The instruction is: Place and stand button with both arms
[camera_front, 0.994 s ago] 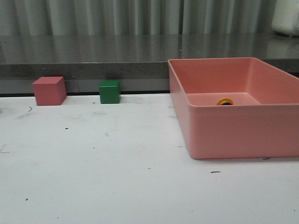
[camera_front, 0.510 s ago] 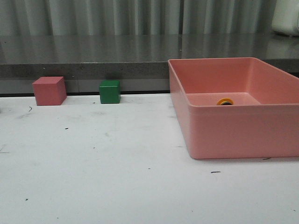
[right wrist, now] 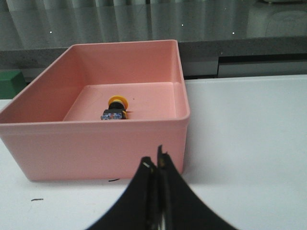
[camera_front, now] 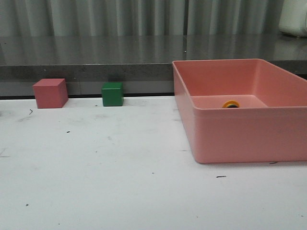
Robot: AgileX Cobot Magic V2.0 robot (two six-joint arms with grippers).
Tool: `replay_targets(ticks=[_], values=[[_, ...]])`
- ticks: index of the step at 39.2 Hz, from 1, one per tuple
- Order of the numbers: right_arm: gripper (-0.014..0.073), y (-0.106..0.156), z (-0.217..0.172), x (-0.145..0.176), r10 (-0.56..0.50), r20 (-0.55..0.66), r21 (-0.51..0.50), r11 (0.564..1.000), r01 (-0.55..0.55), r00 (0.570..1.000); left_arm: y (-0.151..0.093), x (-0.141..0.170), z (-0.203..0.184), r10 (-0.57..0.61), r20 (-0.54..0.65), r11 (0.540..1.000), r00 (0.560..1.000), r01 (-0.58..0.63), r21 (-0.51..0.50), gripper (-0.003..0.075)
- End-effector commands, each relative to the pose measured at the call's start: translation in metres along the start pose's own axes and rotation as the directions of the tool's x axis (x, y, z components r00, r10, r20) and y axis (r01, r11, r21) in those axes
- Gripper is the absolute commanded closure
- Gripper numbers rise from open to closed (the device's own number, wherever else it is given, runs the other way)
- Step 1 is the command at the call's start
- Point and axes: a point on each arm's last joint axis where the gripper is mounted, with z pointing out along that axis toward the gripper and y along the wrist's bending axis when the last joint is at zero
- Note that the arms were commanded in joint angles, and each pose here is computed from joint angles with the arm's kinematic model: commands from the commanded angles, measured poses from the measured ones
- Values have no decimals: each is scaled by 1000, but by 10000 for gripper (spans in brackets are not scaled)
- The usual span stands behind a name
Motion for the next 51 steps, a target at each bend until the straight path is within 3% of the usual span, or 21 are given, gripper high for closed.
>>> replay_targets(ticks=[1, 11, 16, 21, 29, 38, 40, 42, 49, 51], values=[[662, 1, -4, -20, -4, 157, -5, 1000, 4, 988, -1, -15, -3, -10, 208, 1000, 978, 6, 21, 740], [662, 9, -28, -89, -1, 325, -24, 1000, 10, 946, -10, -67, -13, -17, 380, 999, 925, -1, 47, 740], [662, 13, -30, -121, -3, 284, -23, 1000, 10, 959, -18, -100, -9, -12, 260, 999, 965, 0, 49, 740], [662, 15, -11, -141, -5, 130, -12, 1000, 7, 991, -24, -124, 9, -6, 106, 999, 994, 2, 39, 740], [662, 16, 25, -154, -5, -67, 4, 1000, 5, 998, -25, -126, 45, -4, -50, 1000, 999, 5, 14, 740], [654, 16, 39, -151, -3, -121, 9, 1000, 4, 993, -24, -121, 54, -4, -96, 1000, 995, 5, 6, 734], [614, 16, 40, -151, -3, -124, 10, 1000, 4, 992, -24, -121, 54, -4, -96, 1000, 995, 5, 6, 699], [548, 16, 40, -151, -3, -124, 10, 1000, 4, 992, -24, -120, 54, -4, -100, 1000, 995, 5, 6, 617], [146, 16, 40, -151, -3, -121, 9, 1000, 4, 993, -23, -114, 54, -4, -116, 1000, 993, 5, 2, 167], [60, 16, 41, -151, -3, -115, 9, 1000, 4, 993, -22, -111, 54, -5, -122, 1000, 992, 5, 1, 83]])
